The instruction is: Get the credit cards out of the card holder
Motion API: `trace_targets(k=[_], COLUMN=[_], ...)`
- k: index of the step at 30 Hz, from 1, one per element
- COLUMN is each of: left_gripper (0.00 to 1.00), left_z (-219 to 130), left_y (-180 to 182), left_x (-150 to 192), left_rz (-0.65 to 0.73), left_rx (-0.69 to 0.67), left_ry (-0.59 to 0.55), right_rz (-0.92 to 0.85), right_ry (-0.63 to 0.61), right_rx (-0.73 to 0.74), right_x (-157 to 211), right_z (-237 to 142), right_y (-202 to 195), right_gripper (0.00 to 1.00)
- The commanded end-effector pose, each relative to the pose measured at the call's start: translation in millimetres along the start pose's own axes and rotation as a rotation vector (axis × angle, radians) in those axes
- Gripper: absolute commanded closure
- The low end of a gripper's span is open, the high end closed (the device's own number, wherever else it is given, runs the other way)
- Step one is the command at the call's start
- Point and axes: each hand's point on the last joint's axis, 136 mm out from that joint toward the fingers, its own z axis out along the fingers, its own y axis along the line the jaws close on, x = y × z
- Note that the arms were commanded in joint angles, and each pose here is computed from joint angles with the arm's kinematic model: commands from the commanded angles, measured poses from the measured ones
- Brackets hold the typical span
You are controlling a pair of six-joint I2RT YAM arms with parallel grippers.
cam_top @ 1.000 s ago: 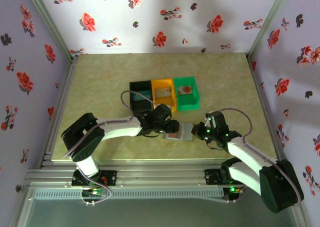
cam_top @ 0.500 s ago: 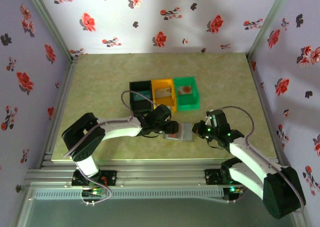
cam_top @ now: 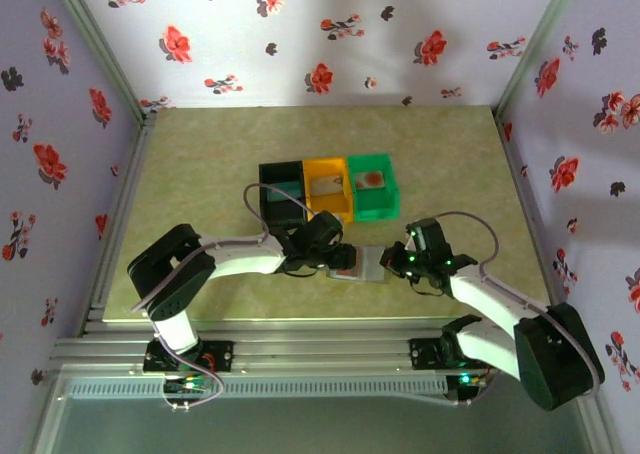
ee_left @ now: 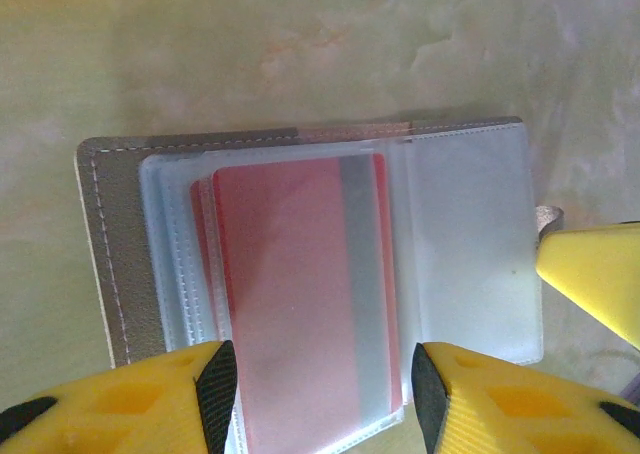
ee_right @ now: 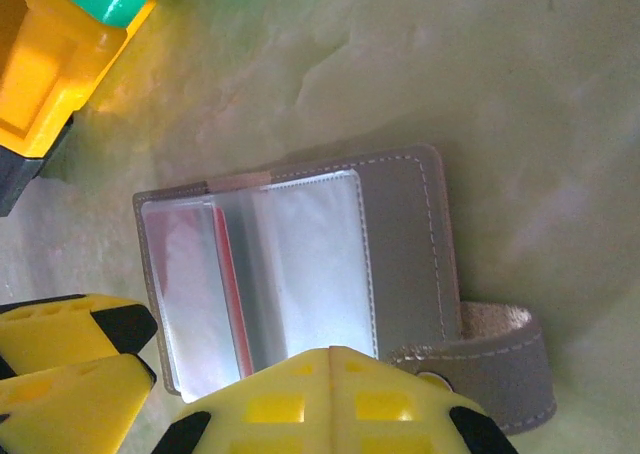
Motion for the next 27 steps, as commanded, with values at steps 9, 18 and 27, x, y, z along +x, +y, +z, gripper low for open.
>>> trace_targets(k=[9, 18, 27], left_gripper=[0.46, 0.46, 0.46], left_z=[12, 16, 17], left_y=[10, 10, 2], left_x=[8, 10, 7], left_rz=[-0.014, -0.027, -0.038], left_rx=[-0.001, 0.006, 0.035], left_ry=[0.027, 0.033, 0.033], right_rz=[-0.016, -0.007, -0.004], right_ry=[-0.014, -0.003, 0.004], right_rx=[0.039, 0.051, 0.062], right_x=[4, 11, 14], right_z=[9, 15, 17], right_y=[-17, -28, -33], right_gripper=[1.00, 1.00, 1.00])
